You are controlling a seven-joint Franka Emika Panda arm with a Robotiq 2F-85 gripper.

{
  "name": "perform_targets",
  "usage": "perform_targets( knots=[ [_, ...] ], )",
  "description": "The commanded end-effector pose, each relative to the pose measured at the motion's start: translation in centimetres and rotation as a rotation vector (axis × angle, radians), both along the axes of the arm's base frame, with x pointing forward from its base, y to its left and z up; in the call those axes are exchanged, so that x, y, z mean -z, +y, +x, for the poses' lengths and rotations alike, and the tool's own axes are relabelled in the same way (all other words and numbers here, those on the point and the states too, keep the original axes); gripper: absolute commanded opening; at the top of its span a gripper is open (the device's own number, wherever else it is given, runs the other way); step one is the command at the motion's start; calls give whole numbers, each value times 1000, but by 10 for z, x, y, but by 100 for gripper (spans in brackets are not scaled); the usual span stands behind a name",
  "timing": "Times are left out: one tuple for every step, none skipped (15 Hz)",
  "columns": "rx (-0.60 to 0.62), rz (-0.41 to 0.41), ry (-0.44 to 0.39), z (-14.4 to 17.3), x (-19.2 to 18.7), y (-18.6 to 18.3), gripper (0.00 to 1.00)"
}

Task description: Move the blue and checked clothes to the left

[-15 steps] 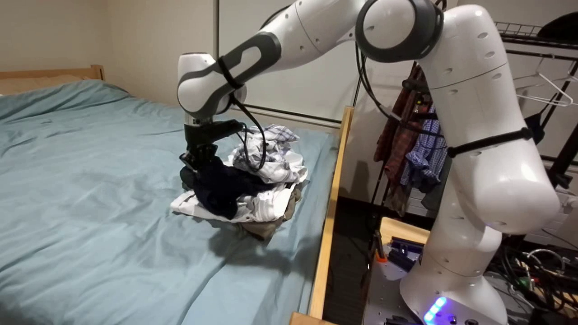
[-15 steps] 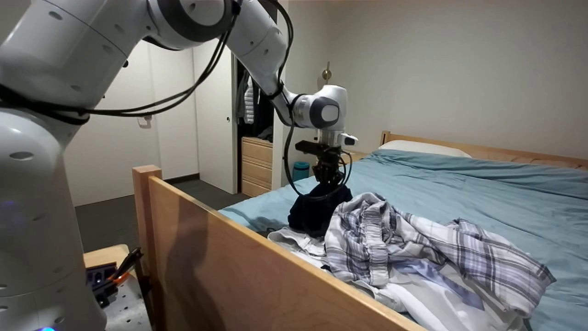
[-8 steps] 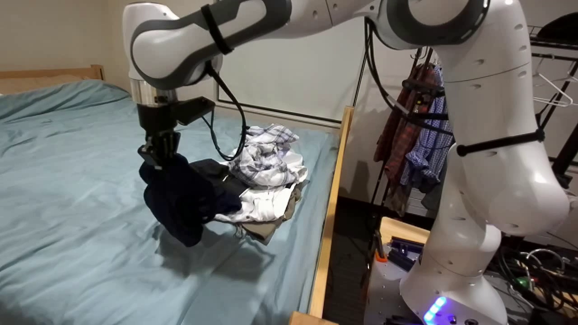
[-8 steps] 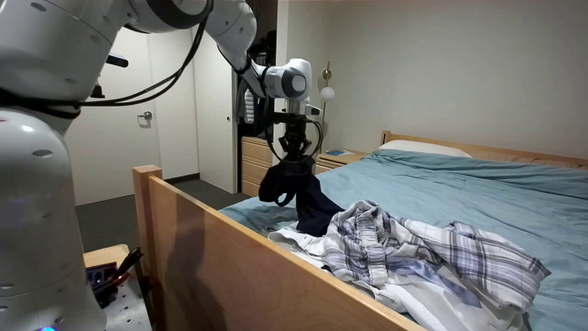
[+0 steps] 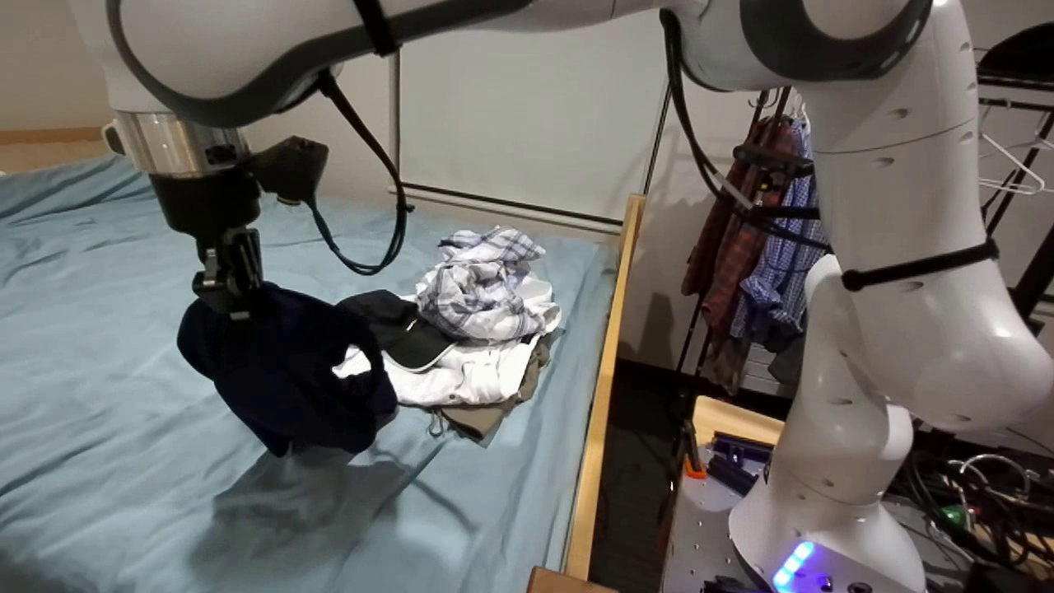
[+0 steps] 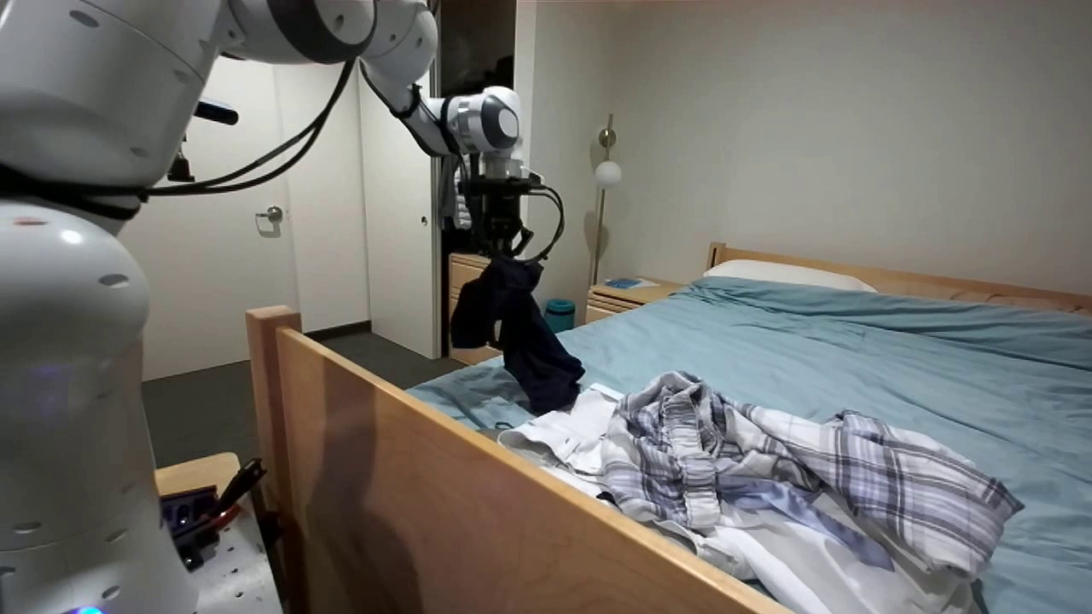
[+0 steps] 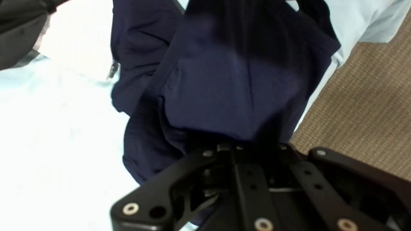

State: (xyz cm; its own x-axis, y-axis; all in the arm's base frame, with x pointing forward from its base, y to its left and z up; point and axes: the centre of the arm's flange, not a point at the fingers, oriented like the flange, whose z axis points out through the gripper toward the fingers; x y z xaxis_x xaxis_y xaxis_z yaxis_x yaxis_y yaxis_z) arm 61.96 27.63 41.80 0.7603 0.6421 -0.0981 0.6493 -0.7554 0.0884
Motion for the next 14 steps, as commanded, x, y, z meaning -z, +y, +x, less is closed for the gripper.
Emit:
perform_targets(
  knots=[
    [-192,-45,24,7,-16,18,8],
    [-241,-63,13,3,-19,25,8],
    [-295,-51,33,2,-21,30,8],
    [-345,-57,29,3,-21,33,8],
    [-395,-63,34,4,-21,35,8],
    [-418,-54,44,11,-18,31,8],
    [-434,-52,44,16,-16,26,8],
    [-424,-57,30,27,-12,16,8],
    [-411,-73,22,35,-7,8,8],
    [-400,-104,10,45,0,-5,8],
    [-387,-133,3,54,6,-17,8],
    [-362,-167,-12,63,14,-31,8],
    [-351,-176,-12,72,21,-42,8],
    [-374,-158,-2,77,25,-48,8]
  ],
)
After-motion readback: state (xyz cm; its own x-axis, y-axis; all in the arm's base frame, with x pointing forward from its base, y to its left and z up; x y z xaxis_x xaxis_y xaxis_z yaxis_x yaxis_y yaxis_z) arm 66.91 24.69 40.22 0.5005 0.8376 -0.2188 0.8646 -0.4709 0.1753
